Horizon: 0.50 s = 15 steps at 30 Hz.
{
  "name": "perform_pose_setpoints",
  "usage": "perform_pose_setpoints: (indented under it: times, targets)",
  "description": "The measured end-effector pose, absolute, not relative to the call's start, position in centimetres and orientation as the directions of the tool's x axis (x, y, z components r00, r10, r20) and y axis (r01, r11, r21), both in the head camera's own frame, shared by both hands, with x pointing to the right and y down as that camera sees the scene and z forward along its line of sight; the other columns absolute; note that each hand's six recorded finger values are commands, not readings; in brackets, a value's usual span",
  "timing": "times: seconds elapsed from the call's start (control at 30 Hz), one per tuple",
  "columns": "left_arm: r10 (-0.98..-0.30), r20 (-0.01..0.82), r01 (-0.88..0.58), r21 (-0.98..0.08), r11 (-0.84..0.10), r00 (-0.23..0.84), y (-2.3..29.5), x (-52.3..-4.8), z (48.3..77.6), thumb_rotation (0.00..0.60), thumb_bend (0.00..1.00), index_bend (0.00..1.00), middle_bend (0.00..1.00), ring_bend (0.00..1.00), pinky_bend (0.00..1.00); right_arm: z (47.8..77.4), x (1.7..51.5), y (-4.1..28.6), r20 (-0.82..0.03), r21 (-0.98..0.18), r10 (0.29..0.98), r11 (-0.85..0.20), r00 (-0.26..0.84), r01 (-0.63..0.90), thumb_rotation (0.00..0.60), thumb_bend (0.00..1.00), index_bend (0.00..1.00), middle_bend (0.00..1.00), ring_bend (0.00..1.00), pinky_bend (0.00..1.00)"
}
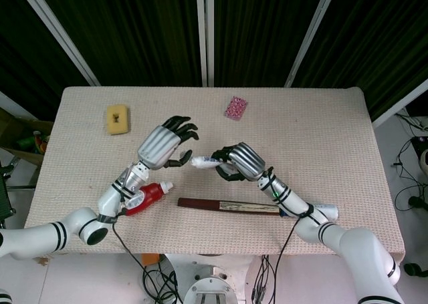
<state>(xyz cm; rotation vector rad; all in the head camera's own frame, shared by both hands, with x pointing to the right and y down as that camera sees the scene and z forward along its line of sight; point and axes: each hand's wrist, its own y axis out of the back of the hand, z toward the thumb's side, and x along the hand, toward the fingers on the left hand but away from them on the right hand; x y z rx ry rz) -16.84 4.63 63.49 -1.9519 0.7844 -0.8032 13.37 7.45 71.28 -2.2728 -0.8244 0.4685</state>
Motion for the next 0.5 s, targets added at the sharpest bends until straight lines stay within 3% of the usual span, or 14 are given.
perform_pose_setpoints:
  times: [0.37,0.5]
  targets:
    - [-0.821,0.205,-0.258,-0.885,-0.388,0.533,3.6,-20.2,61.9,0.43,0.47,0.31,0.23,0.13,0.16,72.5,16.3,6.4,-0.211,-0.776,0.665,-0.56,0.716,0.292,0.6,0.78,0.91,0.75,0.58,0.79]
    - [-0.833,0.231,-0.244,-0.886,-0.393,0.502,3.7,-21.9,62.0,0.42,0.46,0.3,0.22,0.13,0.16,73.2,17.5,5.6,-0.281,-0.828,0.654,-0.535,0.702,0.167,0.6,0.71,0.86,0.71,0.57,0.76]
